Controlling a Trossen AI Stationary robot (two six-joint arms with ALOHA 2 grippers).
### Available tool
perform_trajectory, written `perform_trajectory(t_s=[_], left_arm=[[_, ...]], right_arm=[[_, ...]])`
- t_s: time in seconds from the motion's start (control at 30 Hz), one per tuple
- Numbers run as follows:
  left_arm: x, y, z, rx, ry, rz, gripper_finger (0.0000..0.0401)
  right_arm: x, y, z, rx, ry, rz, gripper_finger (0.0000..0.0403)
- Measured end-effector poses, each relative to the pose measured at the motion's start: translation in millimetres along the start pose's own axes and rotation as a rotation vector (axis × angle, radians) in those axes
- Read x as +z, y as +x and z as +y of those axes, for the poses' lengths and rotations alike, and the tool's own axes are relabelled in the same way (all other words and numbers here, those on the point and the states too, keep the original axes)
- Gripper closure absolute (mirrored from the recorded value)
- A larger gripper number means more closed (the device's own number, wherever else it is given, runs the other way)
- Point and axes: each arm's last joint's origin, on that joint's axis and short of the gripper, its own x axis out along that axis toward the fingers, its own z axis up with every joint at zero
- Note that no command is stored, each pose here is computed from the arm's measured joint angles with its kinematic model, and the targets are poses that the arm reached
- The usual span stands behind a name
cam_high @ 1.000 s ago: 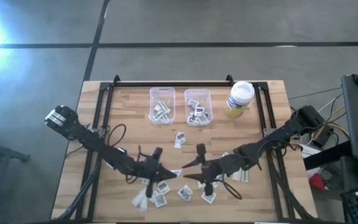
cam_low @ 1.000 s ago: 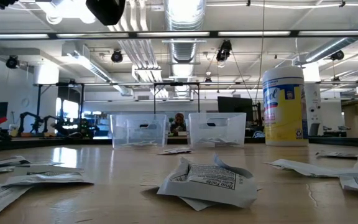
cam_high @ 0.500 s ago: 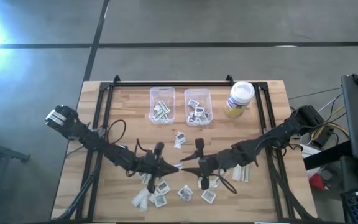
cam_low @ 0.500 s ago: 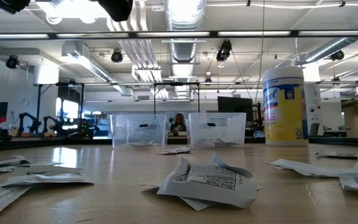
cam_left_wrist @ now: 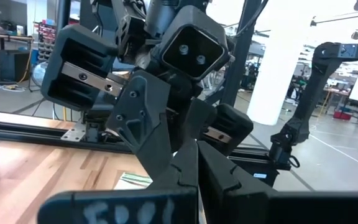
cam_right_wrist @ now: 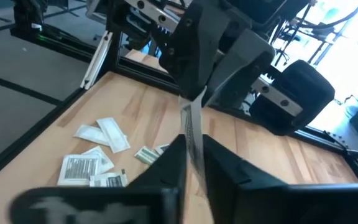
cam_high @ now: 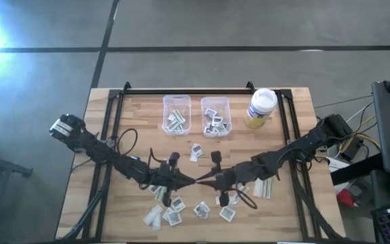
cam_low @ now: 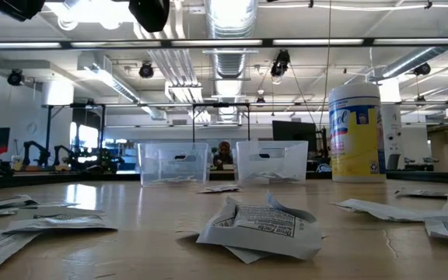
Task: Pick & Place First Aid Supplies
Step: Put the gray towelette pack into the right transparent bin
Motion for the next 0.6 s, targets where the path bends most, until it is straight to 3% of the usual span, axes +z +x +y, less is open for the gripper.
perform_trajectory(t_s=[0.1, 0.6], left_arm=[[-1, 0, 0, 0.001, 0.005, 0.007, 0.0401], [-13, 0, 5, 0.027, 0.143, 0.131, 0.0401]], right_arm=[[-1, 0, 0, 0.001, 0.012, 0.013, 0.0390], [-13, 0, -1, -0.006, 0.123, 0.125, 0.0395]])
